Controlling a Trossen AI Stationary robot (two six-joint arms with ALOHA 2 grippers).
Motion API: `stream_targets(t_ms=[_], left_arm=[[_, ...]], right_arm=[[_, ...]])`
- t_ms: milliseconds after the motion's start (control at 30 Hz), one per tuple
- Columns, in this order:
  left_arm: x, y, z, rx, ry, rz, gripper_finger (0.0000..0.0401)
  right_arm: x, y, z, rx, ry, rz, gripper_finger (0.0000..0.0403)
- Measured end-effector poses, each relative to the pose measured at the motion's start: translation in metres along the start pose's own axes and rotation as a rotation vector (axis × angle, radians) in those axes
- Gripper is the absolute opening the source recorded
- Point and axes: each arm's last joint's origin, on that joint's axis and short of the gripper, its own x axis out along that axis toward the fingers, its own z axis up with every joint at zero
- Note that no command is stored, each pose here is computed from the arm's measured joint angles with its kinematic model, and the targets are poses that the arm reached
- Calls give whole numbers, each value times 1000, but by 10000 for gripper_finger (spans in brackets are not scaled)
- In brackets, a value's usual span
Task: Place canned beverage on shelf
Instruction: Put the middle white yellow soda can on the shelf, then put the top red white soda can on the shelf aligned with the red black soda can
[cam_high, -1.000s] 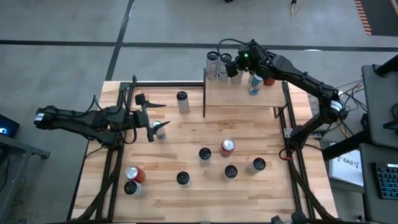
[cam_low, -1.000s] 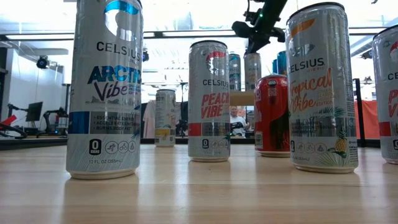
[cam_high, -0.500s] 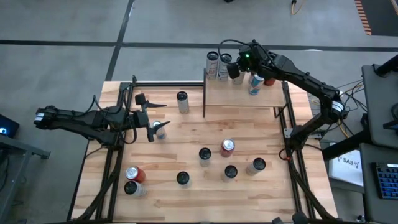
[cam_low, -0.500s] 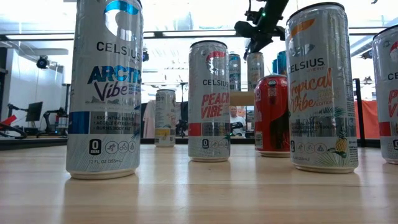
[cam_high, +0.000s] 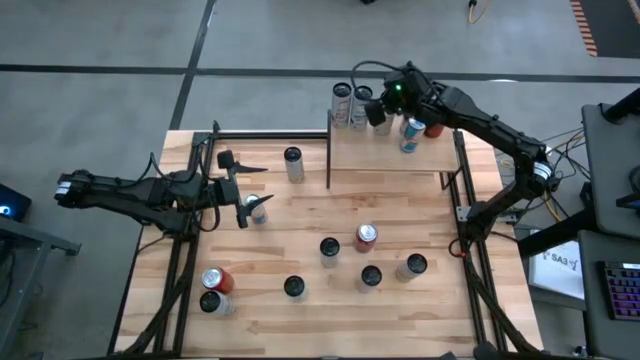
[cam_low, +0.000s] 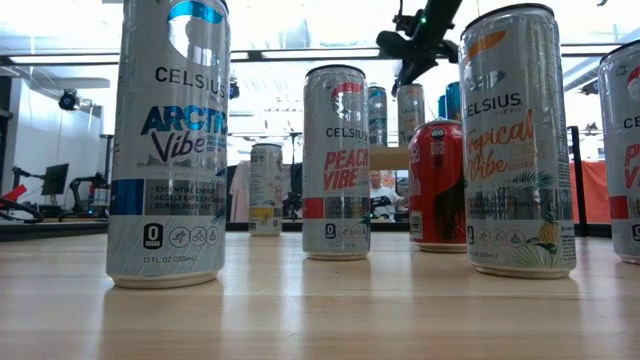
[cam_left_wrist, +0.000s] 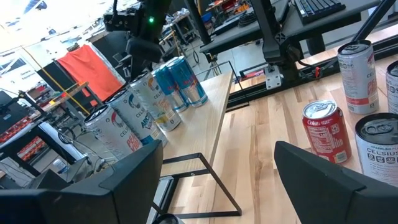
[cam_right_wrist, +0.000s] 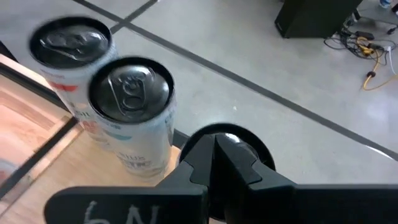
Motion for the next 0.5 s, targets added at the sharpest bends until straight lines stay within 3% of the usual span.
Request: stream_targets(t_ms=[300,500], left_arm=[[0,0,0,-29,1,-1,292],[0,-2,-5,-119,44,-17,292]], right_arm=[[-32,17,8,-33,-79,84,9],[-61,39,-1,-105,-87,181,9]])
